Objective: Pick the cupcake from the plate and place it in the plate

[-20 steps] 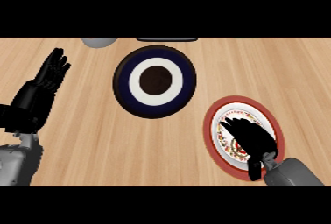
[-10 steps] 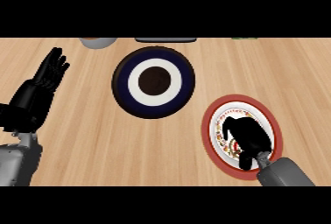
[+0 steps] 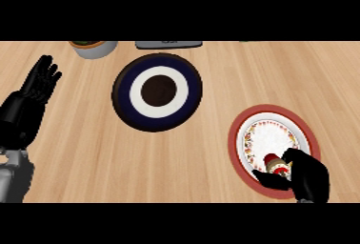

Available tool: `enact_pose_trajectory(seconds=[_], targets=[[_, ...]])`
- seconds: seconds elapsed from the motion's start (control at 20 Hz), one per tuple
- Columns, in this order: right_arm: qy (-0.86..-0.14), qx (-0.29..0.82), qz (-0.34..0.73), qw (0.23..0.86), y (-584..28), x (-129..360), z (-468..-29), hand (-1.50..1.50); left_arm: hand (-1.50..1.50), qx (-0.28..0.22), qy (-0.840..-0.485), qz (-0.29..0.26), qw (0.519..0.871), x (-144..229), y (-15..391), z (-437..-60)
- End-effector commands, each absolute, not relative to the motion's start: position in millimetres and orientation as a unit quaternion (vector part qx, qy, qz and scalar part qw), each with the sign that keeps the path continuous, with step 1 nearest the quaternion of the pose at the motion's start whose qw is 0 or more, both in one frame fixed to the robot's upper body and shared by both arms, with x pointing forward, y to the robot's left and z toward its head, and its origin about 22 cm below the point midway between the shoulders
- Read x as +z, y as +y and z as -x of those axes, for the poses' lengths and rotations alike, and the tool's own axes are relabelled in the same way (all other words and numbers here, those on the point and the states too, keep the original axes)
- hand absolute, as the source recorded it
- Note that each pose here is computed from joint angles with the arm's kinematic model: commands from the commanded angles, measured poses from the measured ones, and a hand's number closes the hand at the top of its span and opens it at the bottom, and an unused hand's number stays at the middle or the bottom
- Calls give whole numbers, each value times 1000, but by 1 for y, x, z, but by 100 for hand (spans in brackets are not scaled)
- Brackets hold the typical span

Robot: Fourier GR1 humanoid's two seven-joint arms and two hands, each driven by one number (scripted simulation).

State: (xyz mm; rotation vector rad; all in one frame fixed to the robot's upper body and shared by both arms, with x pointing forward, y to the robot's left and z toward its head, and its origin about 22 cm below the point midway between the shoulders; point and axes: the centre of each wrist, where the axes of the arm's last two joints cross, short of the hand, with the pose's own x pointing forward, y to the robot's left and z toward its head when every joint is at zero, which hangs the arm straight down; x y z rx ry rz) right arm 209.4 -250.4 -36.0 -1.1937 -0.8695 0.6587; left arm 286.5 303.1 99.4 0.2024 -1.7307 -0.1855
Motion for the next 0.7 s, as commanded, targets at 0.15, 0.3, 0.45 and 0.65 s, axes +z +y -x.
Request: enact_pose_trajectory(seconds=[0.15, 0.3, 0.45, 0.65], targets=[[-455, 170, 562, 670, -193, -21, -150, 150, 0, -97, -757, -64, 644, 106, 289, -286], [-521, 181, 564, 615, -180, 13, -145, 150, 0, -89, -763, -68, 636, 106, 297, -307], [-604, 141, 530, 578, -144, 37, -159, 150, 0, -99, -767, -66, 631, 103, 299, -296], [-658, 117, 496, 555, -122, 63, -149, 150, 0, -105, -761, -68, 636, 102, 295, -296]])
